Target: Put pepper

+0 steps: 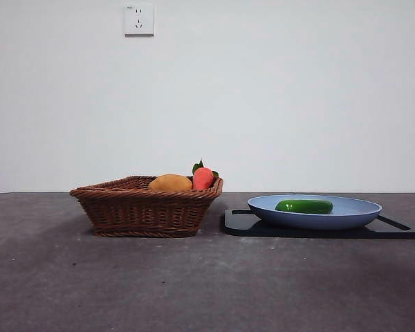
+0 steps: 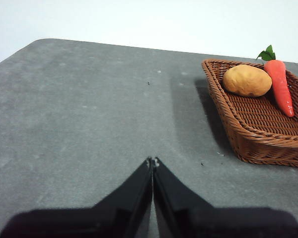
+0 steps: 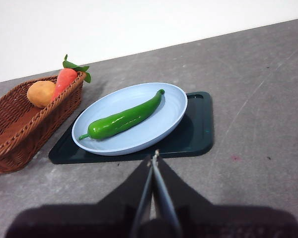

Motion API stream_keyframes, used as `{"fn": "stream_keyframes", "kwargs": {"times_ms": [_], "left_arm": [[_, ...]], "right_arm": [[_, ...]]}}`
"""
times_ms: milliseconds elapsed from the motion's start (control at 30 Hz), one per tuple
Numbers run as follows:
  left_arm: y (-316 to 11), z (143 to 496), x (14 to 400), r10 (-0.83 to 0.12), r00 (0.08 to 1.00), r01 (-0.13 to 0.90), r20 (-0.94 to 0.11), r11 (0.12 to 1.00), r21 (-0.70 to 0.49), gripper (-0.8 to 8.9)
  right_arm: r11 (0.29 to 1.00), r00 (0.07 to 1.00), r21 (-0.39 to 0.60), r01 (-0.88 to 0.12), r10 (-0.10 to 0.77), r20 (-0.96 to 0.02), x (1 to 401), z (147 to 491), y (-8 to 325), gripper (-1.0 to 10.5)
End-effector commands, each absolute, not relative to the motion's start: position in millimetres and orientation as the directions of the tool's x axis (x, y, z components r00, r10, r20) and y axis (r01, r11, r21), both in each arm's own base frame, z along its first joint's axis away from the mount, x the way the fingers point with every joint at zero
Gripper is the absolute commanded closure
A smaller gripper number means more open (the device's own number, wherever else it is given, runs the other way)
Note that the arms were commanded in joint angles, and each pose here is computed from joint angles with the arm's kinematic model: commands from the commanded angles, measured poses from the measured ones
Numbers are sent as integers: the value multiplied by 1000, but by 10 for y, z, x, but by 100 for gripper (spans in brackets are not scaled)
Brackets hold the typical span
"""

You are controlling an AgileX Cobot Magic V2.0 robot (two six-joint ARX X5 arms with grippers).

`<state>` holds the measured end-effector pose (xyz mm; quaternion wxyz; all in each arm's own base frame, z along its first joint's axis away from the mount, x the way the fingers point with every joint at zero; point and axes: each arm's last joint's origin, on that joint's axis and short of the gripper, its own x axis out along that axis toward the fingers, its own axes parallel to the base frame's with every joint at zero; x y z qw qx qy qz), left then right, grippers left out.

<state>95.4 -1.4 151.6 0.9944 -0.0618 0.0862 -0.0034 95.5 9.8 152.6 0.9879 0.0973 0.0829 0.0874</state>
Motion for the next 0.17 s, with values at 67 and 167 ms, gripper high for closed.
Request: {"fn": "stream_keyframes", "kwargs": {"times_ms": [67, 167], "left_arm": [[-12, 1528, 954, -16, 988, -5, -155, 991, -130, 805], [-12, 1528, 954, -16, 988, -5, -155, 991, -130, 805]], "right_arm": [[965, 971, 216, -151, 185, -152, 954, 1508, 97, 936], [965, 971, 216, -151, 185, -152, 954, 1508, 97, 936]]}}
